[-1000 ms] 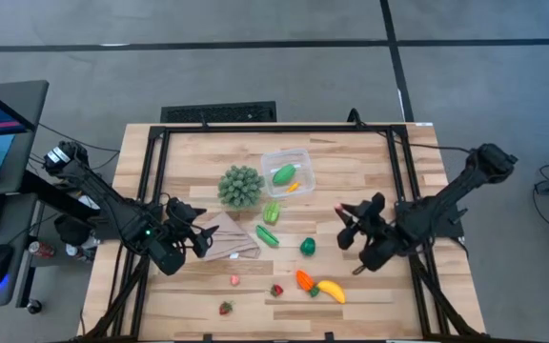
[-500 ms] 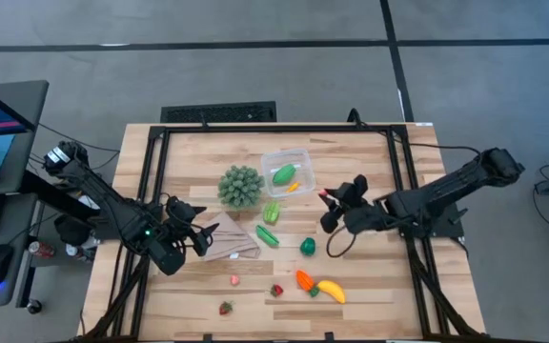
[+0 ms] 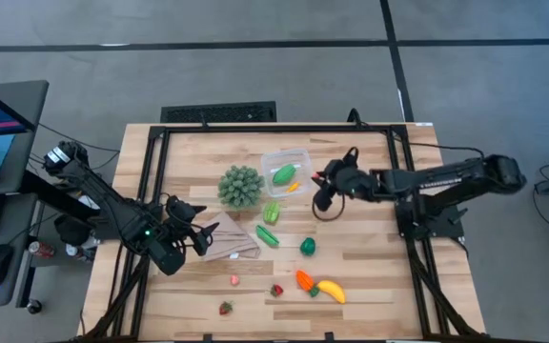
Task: Pick and placing Produce into tupperware
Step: Put the right pink peach into the transparent bin
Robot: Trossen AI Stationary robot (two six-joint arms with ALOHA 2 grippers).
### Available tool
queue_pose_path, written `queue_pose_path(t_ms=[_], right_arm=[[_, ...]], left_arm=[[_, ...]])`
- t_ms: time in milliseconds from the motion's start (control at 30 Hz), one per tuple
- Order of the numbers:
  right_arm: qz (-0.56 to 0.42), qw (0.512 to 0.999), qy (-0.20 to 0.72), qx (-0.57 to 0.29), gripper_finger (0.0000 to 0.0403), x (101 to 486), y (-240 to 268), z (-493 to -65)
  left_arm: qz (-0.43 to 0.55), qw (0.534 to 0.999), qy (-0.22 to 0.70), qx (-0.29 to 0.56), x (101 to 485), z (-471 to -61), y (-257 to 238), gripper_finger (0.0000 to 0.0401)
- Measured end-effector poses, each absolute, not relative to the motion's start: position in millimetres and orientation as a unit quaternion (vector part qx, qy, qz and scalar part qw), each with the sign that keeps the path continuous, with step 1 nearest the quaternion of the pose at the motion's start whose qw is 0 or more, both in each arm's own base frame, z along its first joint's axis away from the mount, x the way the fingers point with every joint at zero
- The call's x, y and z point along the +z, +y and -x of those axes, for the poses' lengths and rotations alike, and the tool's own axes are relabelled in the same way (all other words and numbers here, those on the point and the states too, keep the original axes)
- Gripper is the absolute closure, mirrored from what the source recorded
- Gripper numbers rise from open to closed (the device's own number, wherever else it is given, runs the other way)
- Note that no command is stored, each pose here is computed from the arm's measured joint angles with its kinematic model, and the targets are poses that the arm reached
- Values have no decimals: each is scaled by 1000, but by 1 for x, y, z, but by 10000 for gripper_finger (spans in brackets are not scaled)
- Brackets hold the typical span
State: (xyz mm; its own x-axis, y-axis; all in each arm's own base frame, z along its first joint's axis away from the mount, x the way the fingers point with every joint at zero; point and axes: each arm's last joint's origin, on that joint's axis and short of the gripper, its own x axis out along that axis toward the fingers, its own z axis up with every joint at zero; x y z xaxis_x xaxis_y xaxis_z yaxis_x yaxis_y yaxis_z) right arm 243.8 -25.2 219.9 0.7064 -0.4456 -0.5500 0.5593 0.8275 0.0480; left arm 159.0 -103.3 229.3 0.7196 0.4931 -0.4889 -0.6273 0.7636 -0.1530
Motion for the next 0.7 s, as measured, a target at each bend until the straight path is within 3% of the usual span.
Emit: queue_pose_path(t_ms=[367,700], right_arm=[[-142,930,244,-234,316,223,-68,-245],[-175,931,278,-160,316,182,-84,-272]], left_arm=[[154,915,211,309,230,-159,-103,91],[153,915,208,310,230,-159,-103,91]])
